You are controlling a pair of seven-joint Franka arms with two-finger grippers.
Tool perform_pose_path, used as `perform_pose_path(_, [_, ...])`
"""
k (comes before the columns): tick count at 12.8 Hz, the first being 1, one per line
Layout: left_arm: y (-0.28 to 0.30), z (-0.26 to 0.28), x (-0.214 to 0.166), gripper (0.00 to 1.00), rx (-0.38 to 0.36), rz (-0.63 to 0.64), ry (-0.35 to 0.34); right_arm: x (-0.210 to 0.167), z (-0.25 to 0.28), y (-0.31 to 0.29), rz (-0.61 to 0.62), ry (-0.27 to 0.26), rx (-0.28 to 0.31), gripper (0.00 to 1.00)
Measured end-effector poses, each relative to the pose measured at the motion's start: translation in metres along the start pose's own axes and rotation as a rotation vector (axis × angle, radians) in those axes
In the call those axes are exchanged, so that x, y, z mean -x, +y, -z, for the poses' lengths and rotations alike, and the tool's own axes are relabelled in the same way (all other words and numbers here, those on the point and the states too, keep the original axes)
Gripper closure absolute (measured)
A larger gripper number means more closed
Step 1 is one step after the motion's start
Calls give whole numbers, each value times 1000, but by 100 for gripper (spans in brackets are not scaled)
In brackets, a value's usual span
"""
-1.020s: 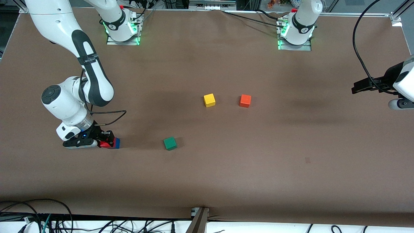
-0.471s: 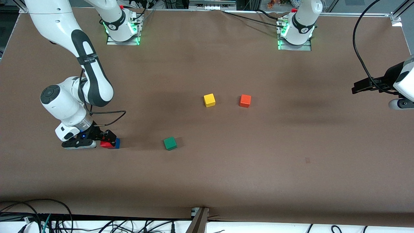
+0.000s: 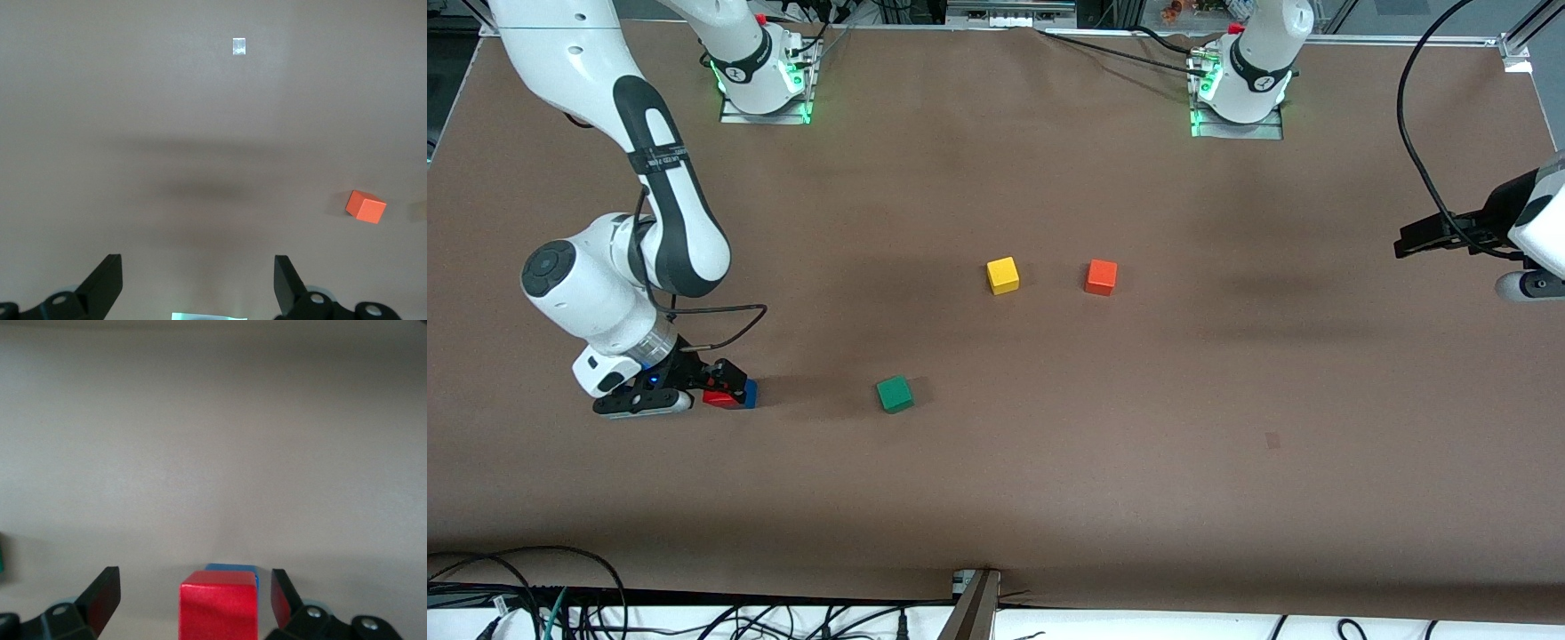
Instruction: Pass red block to right arm, stack on blue
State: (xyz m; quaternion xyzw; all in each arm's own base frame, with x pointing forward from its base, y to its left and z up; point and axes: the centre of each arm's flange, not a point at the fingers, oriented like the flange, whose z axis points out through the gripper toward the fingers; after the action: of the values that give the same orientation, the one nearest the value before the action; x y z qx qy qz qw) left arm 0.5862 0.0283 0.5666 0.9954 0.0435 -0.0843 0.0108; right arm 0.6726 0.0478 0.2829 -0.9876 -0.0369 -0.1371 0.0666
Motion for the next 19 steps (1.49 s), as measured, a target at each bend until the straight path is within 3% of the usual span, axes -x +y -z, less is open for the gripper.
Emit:
perform_pose_path(7, [0, 0, 0, 0, 0, 0, 0, -41, 78, 10, 11, -195, 13, 0])
perform_pose_path(13, [1, 0, -1, 0, 0, -1, 1, -28, 219, -6, -119, -331, 43, 0])
perform_pose_path(16, [1, 1, -1, 0, 0, -1, 2, -3, 297, -10, -148, -361, 47, 0])
perform_pose_path(19, [1, 1, -1, 0, 0, -1, 2, 23, 334, 0, -160, -357, 50, 0])
